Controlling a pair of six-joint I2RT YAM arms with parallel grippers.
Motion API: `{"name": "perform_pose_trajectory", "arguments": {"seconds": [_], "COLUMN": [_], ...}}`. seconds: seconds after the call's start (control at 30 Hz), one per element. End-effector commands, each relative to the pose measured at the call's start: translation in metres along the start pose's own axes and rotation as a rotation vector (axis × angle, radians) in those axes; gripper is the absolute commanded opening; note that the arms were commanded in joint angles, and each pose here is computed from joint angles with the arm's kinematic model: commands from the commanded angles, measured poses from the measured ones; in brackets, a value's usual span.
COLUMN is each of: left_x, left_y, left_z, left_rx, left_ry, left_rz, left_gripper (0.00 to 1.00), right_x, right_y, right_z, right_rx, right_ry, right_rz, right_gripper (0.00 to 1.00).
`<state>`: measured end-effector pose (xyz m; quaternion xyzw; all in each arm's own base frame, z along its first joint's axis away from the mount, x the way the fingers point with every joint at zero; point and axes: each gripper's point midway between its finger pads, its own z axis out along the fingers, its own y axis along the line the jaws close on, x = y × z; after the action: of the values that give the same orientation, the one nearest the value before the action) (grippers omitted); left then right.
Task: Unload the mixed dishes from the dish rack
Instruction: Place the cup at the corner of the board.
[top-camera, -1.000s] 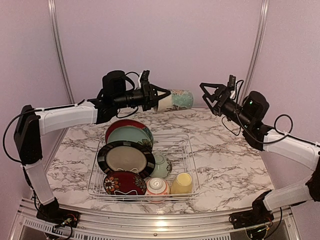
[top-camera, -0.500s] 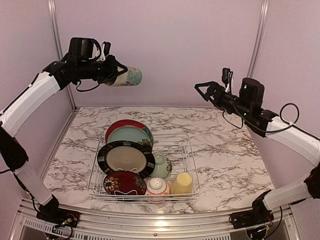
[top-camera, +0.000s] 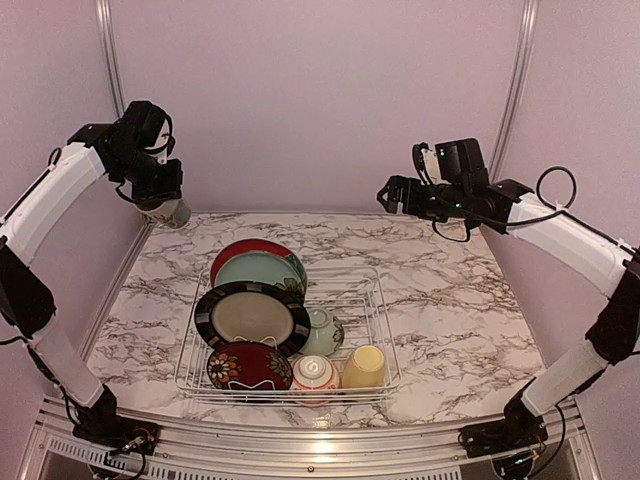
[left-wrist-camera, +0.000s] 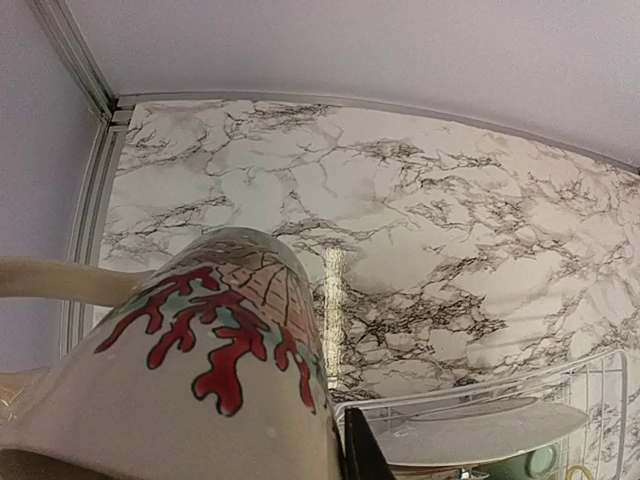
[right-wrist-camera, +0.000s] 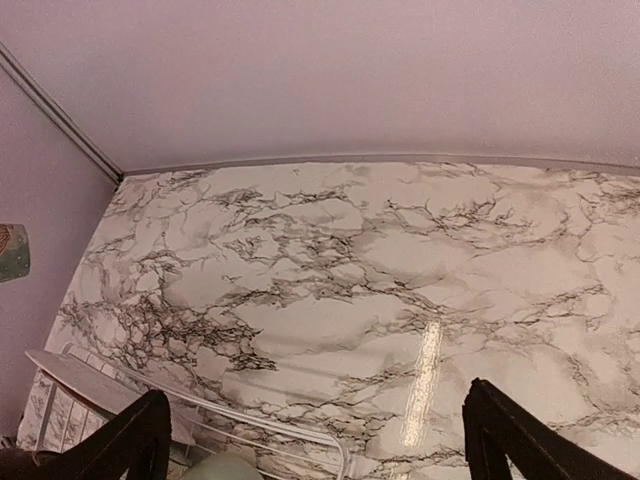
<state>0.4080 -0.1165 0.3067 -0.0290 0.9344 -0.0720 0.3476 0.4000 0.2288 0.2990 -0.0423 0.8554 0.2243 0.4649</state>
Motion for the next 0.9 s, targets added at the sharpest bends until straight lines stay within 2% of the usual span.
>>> {"name": "perform_pose_trajectory", "arguments": {"seconds": [0.0,0.27,0.4,0.57,0.87], "left_x": [0.021,0.049,0.055,0.058,0.055], "left_y": [0.030,0.060,0.070,0.086,0.094], "left_z": [0.019,0.078,0.105,0.135,0.158], "left_rx": [-0.117,-0.138,-0.162,-0.223,-0.258], "left_ry": [0.078,0.259,0.320,0.362,0.392], "left_rz": [0.066,0.074,0.074,0.073,0.081], "left_gripper": [0.00,0.00,0.00,0.00,0.00], "right_x": [0.029,0.055,0.062,0.055,0.051], "right_y": [-0.033,-0.054,-0.050,-0.044,-0.042], "right_z": [0.002,0.014,0.016,0.009,0.001], "right_rx": [0.226,0.333,0.325,0.314,0.292], "right_ry": [0.138,0.244,0.277,0.251,0.216], "right_rz": [-0.091,-0.105,-0.142,-0.186,-0.200], "right_gripper": [0.98,0.98,0.99,0.98,0.99]}}
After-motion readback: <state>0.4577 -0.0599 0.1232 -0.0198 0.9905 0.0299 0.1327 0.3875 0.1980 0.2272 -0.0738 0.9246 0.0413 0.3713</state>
